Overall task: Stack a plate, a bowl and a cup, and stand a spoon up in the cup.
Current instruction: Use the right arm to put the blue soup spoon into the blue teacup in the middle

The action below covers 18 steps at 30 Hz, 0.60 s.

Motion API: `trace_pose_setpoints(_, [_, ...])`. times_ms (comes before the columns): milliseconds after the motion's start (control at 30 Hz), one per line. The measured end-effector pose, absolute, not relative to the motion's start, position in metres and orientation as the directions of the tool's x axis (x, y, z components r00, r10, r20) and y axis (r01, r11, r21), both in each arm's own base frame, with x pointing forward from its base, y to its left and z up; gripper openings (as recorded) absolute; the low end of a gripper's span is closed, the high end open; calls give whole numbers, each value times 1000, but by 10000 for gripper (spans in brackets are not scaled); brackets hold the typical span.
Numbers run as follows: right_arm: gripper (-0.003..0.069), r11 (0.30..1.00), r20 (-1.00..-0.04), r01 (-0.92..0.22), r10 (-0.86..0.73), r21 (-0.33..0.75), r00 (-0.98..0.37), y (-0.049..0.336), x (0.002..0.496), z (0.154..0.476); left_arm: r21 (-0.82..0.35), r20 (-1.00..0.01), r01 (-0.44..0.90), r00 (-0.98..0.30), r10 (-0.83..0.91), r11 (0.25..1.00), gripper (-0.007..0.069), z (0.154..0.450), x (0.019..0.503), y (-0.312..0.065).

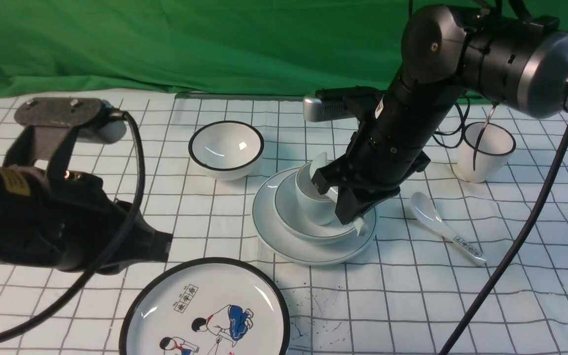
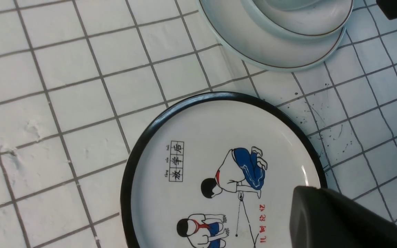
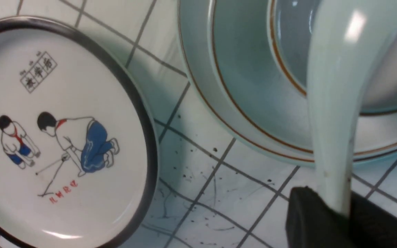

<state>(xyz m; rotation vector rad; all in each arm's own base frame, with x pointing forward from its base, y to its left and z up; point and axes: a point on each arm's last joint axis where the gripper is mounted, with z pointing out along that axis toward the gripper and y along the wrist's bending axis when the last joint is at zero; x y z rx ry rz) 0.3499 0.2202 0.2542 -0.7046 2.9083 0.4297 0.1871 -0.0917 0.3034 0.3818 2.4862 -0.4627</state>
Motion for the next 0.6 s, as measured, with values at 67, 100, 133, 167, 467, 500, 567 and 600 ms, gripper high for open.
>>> trace_pose_setpoints(67, [109,852,-182,-464,-429,245,-885,220,350,254,-240,-586,366,-793,166,899,1,303,187,-92])
trace_pose_setpoints(100, [121,852,-185,-464,-428,245,-884,220,350,254,-240,-586,367,-793,167,899,1,303,187,-92])
trace_pose_setpoints(133, [133,852,-187,-464,-428,245,-884,220,351,254,-240,-586,367,-793,167,899,1,303,187,-92])
trace_pose_setpoints(167, [142,852,-187,-464,-428,245,-884,220,351,254,-240,-586,367,-793,167,899,1,303,187,-92])
trace_pose_setpoints(467, [270,849,-206,-468,-427,244,-881,222,352,260,-239,-586,368,-792,169,899,1,303,187,-92])
trace_pose_setpoints(500, [279,847,-225,-473,-425,244,-877,223,354,266,-238,-587,368,-792,169,899,1,303,187,-92])
trace_pose_setpoints(567, [291,845,-243,-477,-423,244,-873,223,356,270,-238,-587,368,-792,169,899,1,303,187,-92])
trace_pose_setpoints(600, [306,841,-274,-484,-419,243,-865,225,359,280,-238,-587,368,-792,169,899,1,303,187,-92])
